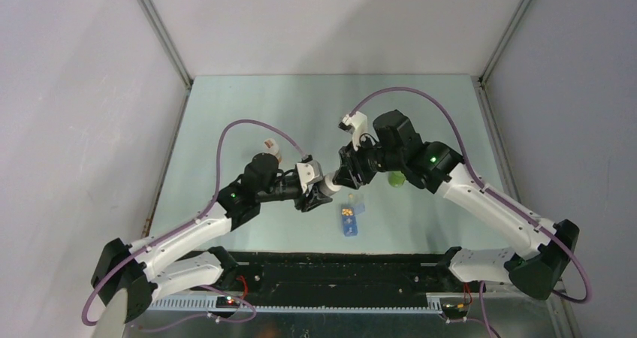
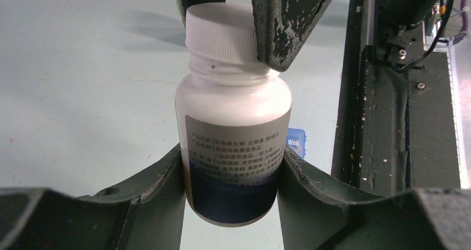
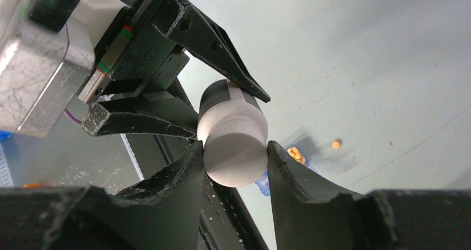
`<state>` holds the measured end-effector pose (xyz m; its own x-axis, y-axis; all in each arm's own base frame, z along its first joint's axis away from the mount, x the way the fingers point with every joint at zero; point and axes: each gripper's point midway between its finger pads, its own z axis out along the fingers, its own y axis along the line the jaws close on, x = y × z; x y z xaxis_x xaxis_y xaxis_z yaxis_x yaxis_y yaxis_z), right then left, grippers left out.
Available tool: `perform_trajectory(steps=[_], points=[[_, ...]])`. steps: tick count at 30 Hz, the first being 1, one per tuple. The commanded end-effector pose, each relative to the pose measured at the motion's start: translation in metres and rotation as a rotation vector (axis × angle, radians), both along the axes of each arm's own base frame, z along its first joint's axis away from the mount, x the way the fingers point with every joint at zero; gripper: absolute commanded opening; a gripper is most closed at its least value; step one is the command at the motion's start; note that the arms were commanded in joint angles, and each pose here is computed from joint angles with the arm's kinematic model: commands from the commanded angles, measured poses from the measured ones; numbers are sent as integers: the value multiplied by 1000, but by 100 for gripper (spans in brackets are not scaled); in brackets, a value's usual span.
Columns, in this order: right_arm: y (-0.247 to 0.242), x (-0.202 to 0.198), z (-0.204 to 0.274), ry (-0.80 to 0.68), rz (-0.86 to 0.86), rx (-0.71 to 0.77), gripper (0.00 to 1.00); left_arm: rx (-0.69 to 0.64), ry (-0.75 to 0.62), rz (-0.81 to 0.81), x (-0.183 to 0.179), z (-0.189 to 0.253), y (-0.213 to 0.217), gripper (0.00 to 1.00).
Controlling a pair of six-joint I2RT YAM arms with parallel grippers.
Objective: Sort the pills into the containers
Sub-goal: Screw the lid of the pill bottle onto the pill bottle.
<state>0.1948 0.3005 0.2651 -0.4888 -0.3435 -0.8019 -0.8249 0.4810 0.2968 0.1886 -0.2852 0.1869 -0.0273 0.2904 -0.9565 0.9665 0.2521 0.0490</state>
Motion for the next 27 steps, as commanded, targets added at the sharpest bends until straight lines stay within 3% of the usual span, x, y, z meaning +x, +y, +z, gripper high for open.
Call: perform_trajectory(steps=[1, 27], points=[[-9, -7, 15, -93, 77, 4, 42, -65, -51, -32, 1, 31, -5, 0], [8, -13, 1, -7, 101, 10, 47, -52, -69, -84, -5, 30, -5, 0]])
